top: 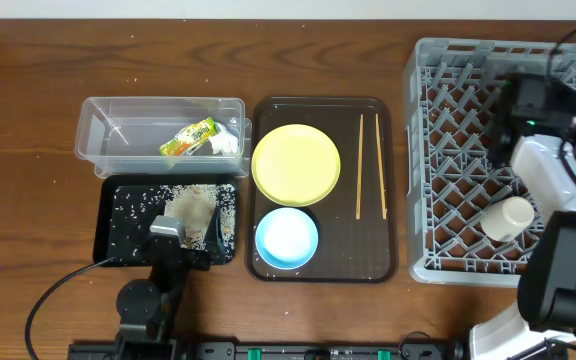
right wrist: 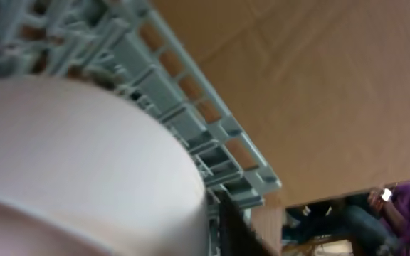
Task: Sort waste into correct bins and load items into the dishwasher rack
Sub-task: 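Carry the pink bowl right and stand it upright in the rack, then reach the right gripper to the light-blue bowl and grasp it, then carry the blue bowl into the rack and release it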
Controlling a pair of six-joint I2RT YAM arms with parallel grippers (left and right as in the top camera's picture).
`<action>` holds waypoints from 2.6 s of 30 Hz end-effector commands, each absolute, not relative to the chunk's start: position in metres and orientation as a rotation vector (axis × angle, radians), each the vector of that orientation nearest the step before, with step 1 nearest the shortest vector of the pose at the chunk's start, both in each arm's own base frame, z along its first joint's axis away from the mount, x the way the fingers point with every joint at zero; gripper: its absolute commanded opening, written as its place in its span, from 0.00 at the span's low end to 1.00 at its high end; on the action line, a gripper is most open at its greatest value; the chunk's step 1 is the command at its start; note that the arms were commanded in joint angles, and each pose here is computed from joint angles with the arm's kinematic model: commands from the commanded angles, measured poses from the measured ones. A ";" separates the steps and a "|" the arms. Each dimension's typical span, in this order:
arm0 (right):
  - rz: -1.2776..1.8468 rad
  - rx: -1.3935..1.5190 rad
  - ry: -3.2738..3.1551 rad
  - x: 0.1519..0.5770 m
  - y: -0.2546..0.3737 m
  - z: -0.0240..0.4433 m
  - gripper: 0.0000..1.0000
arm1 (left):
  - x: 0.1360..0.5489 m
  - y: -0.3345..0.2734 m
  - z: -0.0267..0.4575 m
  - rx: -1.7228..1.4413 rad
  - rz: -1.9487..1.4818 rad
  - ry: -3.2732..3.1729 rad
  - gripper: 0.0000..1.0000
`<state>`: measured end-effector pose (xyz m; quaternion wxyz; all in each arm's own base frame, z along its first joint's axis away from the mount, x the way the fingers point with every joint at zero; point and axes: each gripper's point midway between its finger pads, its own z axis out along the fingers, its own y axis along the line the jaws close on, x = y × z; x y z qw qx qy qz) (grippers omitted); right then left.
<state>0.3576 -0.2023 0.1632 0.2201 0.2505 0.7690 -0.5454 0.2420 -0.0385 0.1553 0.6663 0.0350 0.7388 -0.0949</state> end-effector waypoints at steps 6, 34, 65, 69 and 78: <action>-1.410 0.356 2.273 0.383 -0.128 0.146 0.77 | 0.241 -0.040 0.141 0.099 -0.210 1.708 0.99; 0.194 -0.266 2.968 0.254 0.264 0.051 0.64 | 0.241 -0.040 0.141 0.100 -0.211 1.708 0.99; -1.129 0.751 1.784 0.317 -0.158 0.340 0.01 | 0.241 -0.040 0.141 0.100 -0.210 1.708 0.99; -1.290 0.894 1.801 0.303 -0.212 0.317 0.01 | 0.241 -0.040 0.141 0.099 -0.210 1.708 0.99; -1.677 0.858 2.025 0.310 -0.275 0.237 0.01 | 0.241 -0.040 0.141 0.100 -0.210 1.708 0.99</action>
